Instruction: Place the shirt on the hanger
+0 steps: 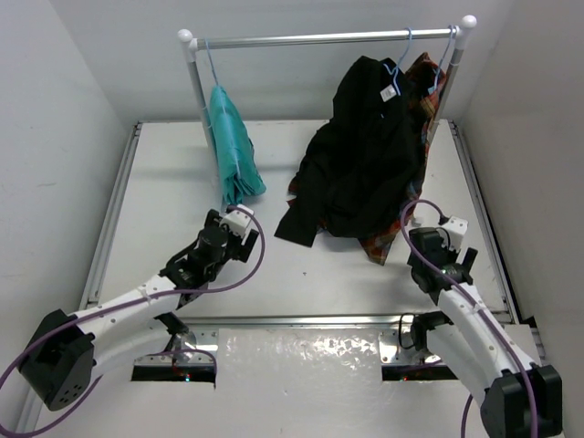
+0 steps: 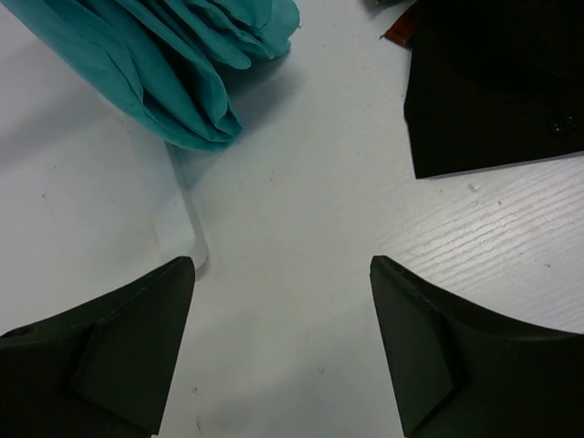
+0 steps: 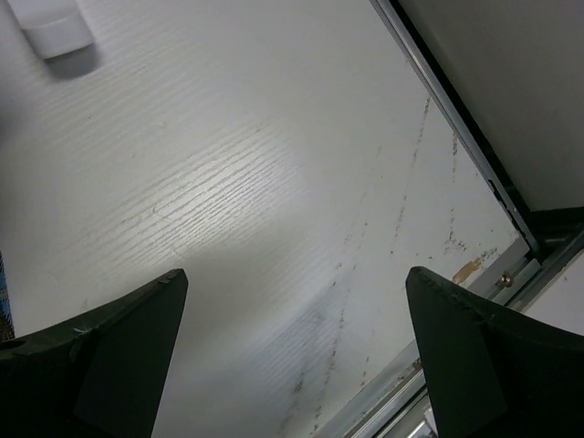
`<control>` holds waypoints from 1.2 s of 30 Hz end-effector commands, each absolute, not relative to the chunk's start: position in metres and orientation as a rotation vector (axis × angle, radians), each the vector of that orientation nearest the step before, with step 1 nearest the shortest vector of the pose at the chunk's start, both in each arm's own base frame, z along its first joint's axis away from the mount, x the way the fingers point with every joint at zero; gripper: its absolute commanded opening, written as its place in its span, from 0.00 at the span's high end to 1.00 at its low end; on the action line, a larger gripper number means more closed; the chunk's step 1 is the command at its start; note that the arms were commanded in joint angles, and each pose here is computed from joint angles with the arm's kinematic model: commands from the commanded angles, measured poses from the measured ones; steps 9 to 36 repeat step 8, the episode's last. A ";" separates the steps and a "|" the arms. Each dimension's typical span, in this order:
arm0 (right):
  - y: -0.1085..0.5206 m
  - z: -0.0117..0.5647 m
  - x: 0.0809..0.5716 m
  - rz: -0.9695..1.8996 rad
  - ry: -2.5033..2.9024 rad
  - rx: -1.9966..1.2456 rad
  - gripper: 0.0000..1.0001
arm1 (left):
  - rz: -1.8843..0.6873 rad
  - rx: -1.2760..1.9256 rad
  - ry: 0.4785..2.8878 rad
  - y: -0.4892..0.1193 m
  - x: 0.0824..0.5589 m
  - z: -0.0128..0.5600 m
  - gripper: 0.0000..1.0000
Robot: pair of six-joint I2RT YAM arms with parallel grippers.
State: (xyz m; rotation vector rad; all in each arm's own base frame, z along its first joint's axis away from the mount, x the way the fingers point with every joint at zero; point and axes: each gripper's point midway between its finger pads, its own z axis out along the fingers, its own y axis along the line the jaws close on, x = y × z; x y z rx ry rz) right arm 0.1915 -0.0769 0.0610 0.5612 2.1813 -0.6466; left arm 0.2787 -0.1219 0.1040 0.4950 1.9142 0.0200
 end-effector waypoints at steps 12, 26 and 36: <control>-0.083 0.075 0.203 -0.654 2.062 0.699 0.01 | 0.007 0.419 1.876 -0.121 0.287 0.110 0.24; -0.083 0.075 0.203 -0.654 2.062 0.699 0.01 | 0.007 0.419 1.876 -0.121 0.287 0.110 0.24; -0.083 0.075 0.203 -0.654 2.062 0.699 0.01 | 0.007 0.419 1.876 -0.121 0.287 0.110 0.24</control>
